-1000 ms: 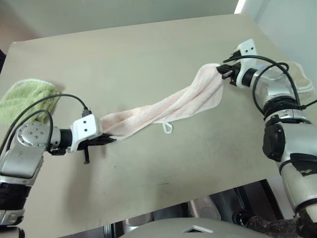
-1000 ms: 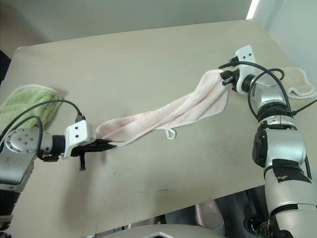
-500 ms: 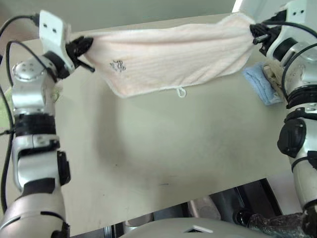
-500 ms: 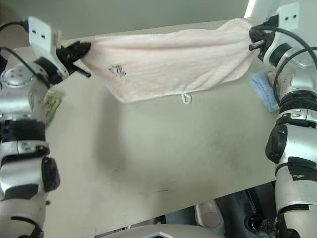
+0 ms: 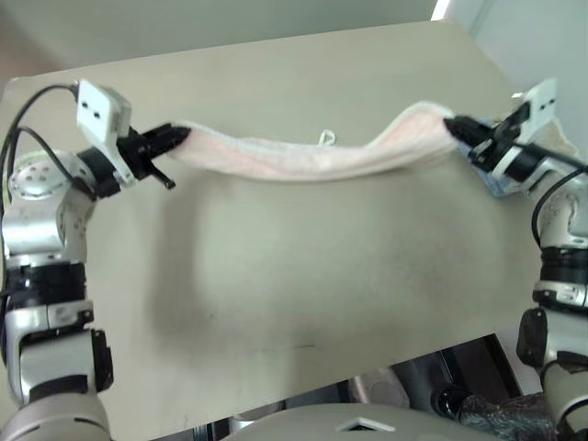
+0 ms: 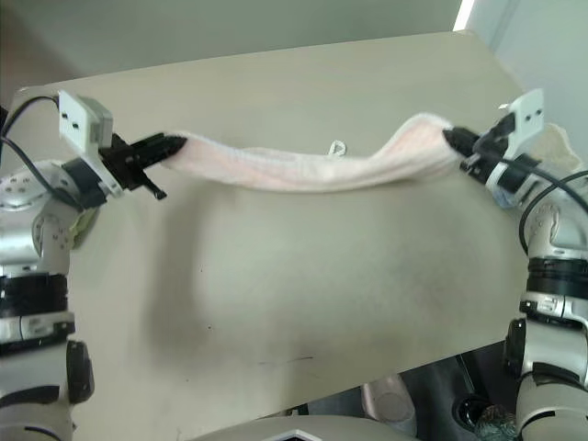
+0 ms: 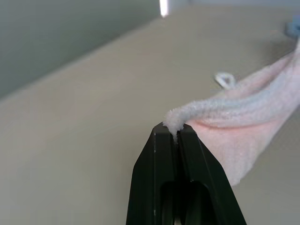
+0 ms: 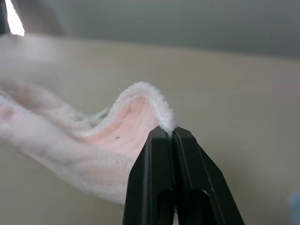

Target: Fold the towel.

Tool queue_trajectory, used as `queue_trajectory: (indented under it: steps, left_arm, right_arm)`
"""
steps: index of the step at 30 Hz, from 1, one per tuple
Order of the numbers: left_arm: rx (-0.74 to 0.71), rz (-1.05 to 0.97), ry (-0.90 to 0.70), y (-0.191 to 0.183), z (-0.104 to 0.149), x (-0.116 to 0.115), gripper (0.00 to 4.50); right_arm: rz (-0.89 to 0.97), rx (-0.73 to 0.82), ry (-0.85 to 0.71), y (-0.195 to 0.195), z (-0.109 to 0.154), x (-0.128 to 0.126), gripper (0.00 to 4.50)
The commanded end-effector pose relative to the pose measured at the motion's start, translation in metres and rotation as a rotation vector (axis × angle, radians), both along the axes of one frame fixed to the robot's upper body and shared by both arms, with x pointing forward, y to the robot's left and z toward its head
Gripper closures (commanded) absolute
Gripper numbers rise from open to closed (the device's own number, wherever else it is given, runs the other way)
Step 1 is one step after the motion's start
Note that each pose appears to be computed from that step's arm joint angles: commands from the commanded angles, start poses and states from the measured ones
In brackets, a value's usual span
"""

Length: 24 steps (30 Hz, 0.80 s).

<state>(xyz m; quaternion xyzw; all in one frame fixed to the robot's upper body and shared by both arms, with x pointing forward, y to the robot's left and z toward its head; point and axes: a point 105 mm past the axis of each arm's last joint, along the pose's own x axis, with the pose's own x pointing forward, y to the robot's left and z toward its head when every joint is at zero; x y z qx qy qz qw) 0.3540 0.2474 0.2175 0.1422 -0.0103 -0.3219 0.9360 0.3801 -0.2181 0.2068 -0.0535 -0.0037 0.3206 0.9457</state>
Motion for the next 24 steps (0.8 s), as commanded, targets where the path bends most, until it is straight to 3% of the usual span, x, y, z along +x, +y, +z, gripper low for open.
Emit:
queue_trajectory:
  steps: [1, 4, 11, 22, 24]
  left_arm:
    - [0.062, -0.109, 0.009, -0.019, -0.002, -0.022, 4.50]
    - [0.064, -0.108, 0.032, -0.022, -0.010, -0.024, 4.50]
    - [0.055, -0.110, 0.039, -0.025, -0.009, -0.025, 4.50]
    - [0.042, -0.171, 0.088, -0.034, -0.015, -0.029, 4.50]
    - [0.082, -0.184, 0.147, -0.029, -0.028, -0.036, 4.50]
  right_arm:
    - [0.114, -0.100, 0.007, 0.023, -0.011, -0.021, 4.45]
    - [0.149, -0.130, 0.059, 0.028, -0.026, -0.029, 3.76]
    - [0.142, -0.266, 0.055, 0.020, -0.033, -0.029, 1.37]
    - [0.010, -0.324, 0.056, -0.002, -0.030, 0.002, 1.37]
    - [0.021, -0.325, 0.058, -0.003, -0.023, 0.006, 1.37]
